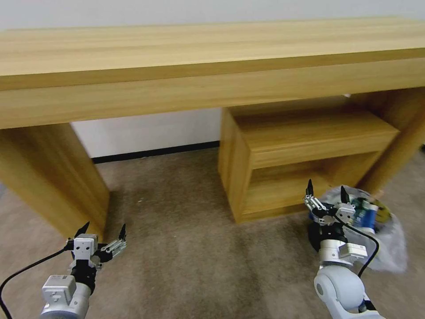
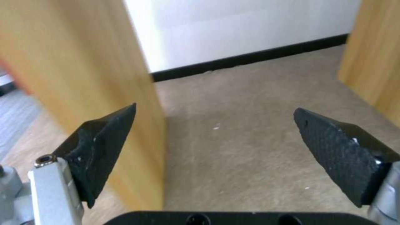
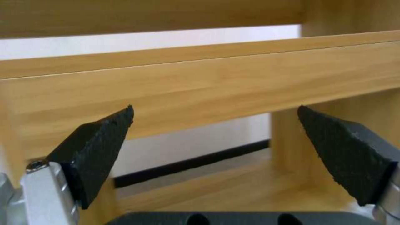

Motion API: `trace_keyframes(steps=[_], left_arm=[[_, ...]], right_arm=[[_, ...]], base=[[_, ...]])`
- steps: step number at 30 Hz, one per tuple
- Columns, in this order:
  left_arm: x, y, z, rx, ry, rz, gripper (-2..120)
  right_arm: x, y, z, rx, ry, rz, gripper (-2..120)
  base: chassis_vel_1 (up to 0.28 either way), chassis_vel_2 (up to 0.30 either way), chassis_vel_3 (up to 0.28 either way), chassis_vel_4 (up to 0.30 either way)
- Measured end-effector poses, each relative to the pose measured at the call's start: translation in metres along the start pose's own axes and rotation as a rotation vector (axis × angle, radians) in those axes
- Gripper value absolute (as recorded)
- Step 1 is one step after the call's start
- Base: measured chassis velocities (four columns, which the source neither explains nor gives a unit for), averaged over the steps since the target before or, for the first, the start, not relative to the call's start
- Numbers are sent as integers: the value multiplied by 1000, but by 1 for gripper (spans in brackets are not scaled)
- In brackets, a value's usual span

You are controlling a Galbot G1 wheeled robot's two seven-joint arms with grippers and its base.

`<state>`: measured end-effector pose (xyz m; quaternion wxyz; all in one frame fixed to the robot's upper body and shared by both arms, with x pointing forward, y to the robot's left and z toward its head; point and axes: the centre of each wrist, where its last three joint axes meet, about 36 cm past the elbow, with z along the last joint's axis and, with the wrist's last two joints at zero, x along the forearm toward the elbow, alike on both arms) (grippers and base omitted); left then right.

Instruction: Pick up the trash bin and place the garbage on the floor into it.

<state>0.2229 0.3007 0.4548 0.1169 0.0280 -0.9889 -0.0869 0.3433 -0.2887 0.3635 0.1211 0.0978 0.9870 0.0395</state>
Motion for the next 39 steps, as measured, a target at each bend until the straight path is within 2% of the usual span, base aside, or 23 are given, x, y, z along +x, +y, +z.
trace_keyframes(steps=[39], left_arm=[[0, 0, 0, 0, 0, 0, 100]], right_arm=[[0, 0, 0, 0, 0, 0, 100]], base=[[20, 22, 21, 21]])
